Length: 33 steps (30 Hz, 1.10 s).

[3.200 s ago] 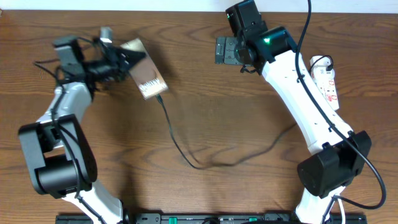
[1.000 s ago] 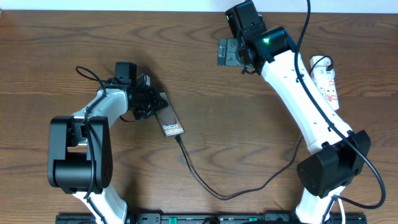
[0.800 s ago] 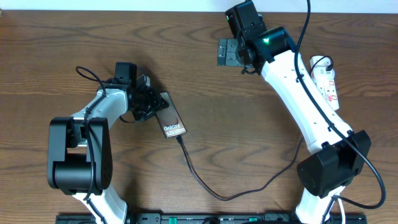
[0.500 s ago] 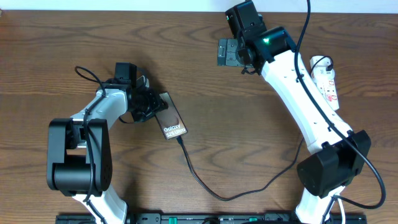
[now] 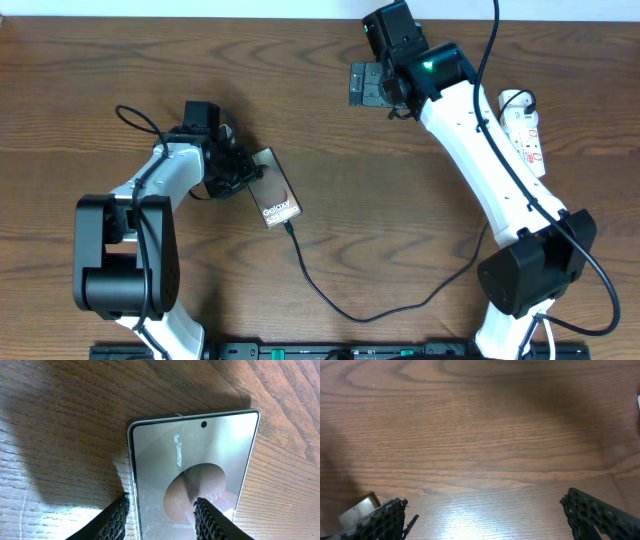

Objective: Plug charger to phone and switch on socket

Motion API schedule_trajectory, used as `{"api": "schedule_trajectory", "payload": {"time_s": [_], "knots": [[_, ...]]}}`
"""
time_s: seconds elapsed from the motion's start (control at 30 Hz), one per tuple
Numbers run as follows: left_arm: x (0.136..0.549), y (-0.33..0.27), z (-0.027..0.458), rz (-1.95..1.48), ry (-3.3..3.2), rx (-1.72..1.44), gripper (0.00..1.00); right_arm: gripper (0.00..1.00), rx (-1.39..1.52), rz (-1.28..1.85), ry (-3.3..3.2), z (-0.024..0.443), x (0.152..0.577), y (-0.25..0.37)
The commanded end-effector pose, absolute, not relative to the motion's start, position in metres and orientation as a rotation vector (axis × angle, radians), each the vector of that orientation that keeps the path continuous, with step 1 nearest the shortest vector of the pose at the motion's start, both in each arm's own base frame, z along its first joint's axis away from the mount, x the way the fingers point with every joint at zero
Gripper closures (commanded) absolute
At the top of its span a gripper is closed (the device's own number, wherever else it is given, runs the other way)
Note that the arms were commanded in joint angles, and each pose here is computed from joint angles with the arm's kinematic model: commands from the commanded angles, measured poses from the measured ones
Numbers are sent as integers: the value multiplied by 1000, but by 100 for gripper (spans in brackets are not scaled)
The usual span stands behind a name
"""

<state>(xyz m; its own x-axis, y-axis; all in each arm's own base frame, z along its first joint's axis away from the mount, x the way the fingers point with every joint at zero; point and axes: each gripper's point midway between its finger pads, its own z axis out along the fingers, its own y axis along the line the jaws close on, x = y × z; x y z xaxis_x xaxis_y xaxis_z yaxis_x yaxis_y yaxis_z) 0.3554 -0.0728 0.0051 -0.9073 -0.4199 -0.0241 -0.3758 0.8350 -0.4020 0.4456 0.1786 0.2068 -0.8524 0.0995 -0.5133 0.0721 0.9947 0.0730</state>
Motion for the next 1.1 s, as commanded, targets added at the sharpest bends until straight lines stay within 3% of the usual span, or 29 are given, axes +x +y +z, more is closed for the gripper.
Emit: {"api": "schedule_trajectory", "payload": {"time_s": [0.0, 0.2, 0.3, 0.7, 0.9, 1.07], "knots": [[345, -57, -13, -443, 2953, -645, 54, 2, 141, 60, 2605, 201, 446, 177], [348, -34, -15, -238, 2942, -607, 26, 1, 140, 59, 2607, 201, 446, 177], [353, -27, -6, -171, 2946, -551, 19, 1, 140, 54, 2612, 200, 445, 176], [401, -21, 109, -128, 2728, -275, 16, 1, 140, 56, 2613, 200, 444, 177], [398, -14, 170, -15, 2611, -197, 15, 1, 135, 80, 2621, 200, 443, 180], [394, -19, 191, 83, 2555, -159, 14, 1, 129, 102, 2625, 200, 443, 183]]}}
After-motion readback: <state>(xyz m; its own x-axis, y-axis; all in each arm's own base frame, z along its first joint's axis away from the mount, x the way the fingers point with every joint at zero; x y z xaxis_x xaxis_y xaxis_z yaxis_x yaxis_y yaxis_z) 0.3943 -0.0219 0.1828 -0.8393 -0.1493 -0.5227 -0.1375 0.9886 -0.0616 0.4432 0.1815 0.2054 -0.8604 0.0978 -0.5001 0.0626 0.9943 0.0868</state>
